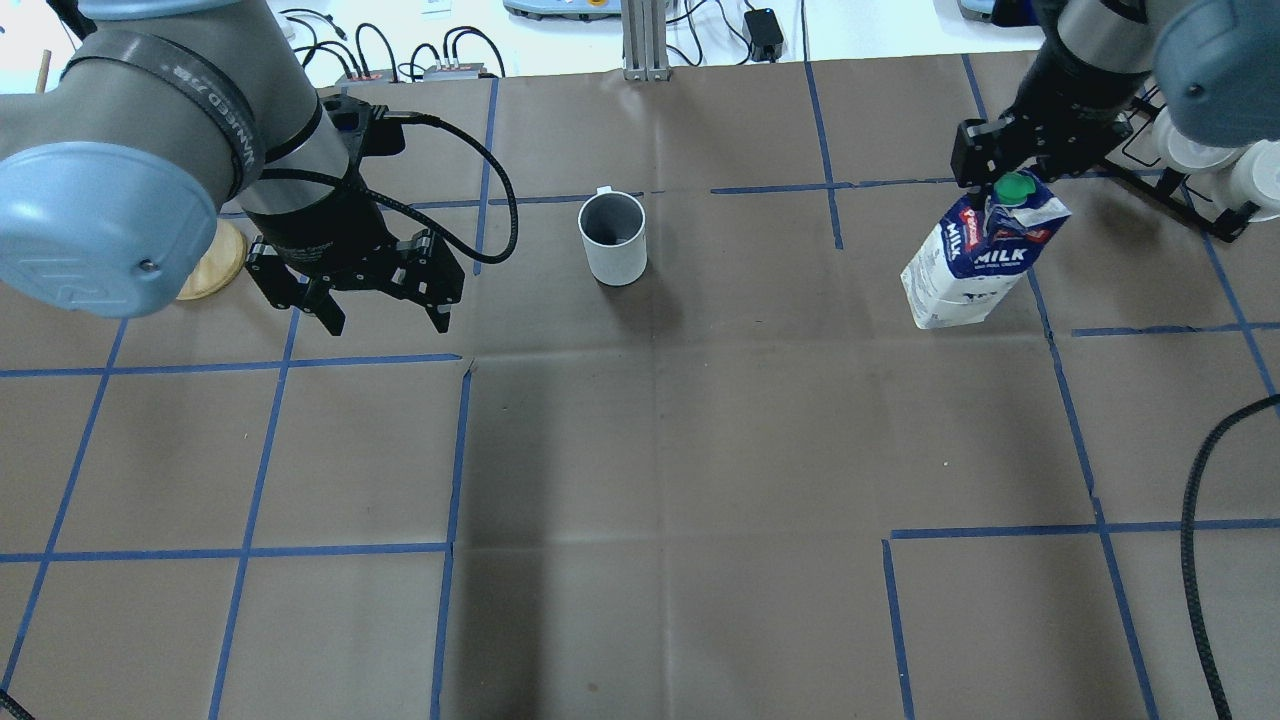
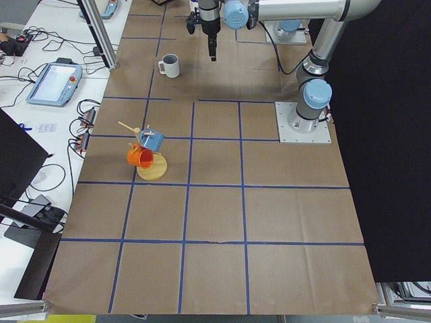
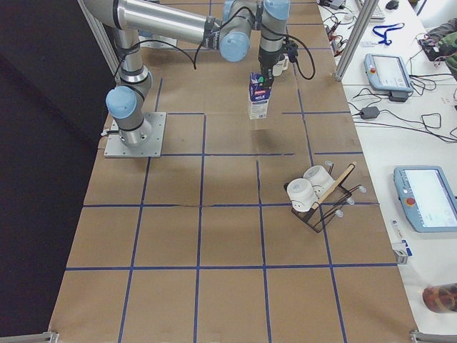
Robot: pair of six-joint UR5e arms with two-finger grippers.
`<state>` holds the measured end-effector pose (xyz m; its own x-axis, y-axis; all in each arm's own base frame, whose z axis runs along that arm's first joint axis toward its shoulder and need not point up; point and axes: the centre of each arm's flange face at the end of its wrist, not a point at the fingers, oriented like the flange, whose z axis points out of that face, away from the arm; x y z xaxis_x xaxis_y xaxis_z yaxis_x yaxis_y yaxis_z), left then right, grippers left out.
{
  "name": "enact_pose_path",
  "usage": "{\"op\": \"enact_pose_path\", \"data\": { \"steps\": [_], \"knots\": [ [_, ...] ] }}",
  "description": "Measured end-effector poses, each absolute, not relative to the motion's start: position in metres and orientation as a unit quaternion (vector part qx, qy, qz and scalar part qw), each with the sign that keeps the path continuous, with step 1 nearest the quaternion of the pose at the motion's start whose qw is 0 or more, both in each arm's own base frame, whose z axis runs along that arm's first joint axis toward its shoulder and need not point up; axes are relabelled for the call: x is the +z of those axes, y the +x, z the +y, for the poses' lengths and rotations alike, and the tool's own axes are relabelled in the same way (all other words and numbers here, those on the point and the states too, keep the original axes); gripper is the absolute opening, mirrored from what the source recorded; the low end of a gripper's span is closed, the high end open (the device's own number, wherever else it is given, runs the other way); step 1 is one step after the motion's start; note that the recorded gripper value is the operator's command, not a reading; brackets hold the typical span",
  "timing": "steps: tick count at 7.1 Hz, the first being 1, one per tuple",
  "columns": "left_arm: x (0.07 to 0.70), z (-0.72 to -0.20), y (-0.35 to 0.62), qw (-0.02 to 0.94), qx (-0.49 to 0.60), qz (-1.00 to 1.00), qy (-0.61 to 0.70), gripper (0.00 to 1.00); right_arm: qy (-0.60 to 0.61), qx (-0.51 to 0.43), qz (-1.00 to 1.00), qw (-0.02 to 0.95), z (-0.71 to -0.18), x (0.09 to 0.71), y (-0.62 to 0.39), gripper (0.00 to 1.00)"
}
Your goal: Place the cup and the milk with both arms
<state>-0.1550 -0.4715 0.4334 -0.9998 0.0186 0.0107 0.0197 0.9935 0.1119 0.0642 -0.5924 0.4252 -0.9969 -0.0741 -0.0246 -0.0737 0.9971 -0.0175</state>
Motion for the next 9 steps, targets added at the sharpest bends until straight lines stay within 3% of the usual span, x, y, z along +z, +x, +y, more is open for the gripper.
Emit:
{"op": "enact_pose_path", "data": {
  "steps": [4, 6, 9],
  "knots": [
    [0.434, -0.472, -0.155, 0.006, -0.055, -0.998, -0.009, 1.0, 0.027, 0.0, 1.0, 0.009, -0.71, 0.396, 0.209, 0.5],
    [0.435, -0.471, -0.155, 0.006, -0.053, -0.999, -0.009, 1.0, 0.053, 0.001, 0.999, 0.009, -0.723, 0.38, 0.282, 0.5],
    [0.436, -0.47, -0.155, 0.006, -0.052, -0.999, -0.009, 1.0, 0.061, 0.001, 0.998, 0.008, -0.72, 0.37, 0.314, 0.5]
  ]
}}
